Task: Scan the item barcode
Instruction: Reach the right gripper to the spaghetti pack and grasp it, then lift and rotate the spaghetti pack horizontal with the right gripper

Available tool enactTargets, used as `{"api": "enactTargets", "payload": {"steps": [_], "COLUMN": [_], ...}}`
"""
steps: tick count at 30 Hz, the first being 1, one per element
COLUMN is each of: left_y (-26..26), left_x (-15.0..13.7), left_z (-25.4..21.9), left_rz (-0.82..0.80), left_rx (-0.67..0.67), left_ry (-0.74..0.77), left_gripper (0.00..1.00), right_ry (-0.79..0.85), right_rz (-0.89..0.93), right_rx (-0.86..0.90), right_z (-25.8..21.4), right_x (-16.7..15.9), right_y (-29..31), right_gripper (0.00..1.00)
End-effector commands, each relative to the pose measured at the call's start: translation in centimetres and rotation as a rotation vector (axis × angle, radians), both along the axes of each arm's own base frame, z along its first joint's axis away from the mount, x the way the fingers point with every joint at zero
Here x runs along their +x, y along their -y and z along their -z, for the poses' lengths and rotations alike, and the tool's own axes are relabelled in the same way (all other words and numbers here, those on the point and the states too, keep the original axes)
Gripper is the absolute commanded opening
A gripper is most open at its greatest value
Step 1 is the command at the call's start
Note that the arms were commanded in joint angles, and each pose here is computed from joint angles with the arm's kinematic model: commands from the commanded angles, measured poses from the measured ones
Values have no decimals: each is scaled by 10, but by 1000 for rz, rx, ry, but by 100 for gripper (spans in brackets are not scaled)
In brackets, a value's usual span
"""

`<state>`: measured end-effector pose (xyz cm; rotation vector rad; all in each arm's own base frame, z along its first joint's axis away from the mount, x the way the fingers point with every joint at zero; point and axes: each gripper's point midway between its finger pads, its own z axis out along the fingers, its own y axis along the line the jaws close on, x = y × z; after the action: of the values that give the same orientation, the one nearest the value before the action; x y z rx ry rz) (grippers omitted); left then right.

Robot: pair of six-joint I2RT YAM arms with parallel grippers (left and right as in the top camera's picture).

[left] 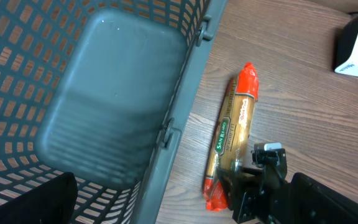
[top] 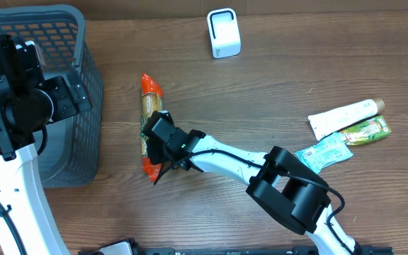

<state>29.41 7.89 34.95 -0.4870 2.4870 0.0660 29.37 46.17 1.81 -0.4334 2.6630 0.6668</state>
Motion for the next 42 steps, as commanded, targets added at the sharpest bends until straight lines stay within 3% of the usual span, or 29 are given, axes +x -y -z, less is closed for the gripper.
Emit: {"api": "enactTargets", "payload": {"steps": [1,9,13,20,24,26,30,32,37,42], "left_y": [0,0,0,0,0,0,0,0,0,0], "left_x": [2,2,2,2,2,2,2,2,2,2], "left_z": [1,1,1,1,1,1,1,1,1,1], "left_rz": [-3,-3,-3,-3,-3,-3,-3,-3,-3,-3], "left_rx": [-8,-8,-8,-8,-8,-8,-8,-8,-8,-8], "left_ry": [1,1,1,1,1,1,1,1,1,1], "left_gripper": [100,100,100,100,100,100,100,100,100,99], "right_ry": [18,33,113,232,180,119,-9,-33,-41,13], "right_rz": [3,3,-17,105,89,40,-85,-108,-101,-80], "right_rx": [-97,-180,-305,-766,-780,-717,-545,-513,-457,-371], "right_z": [17,-13,-42,-69,-62,-55,-45,-45,-61,-95], "right_x": [-6,15,30,43,30,16,-21,-28,-23,11], "right_y": [11,54,96,205,209,193,150,141,138,150], "right_gripper": [34,5,4,4,4,11,62,74,83,74]}}
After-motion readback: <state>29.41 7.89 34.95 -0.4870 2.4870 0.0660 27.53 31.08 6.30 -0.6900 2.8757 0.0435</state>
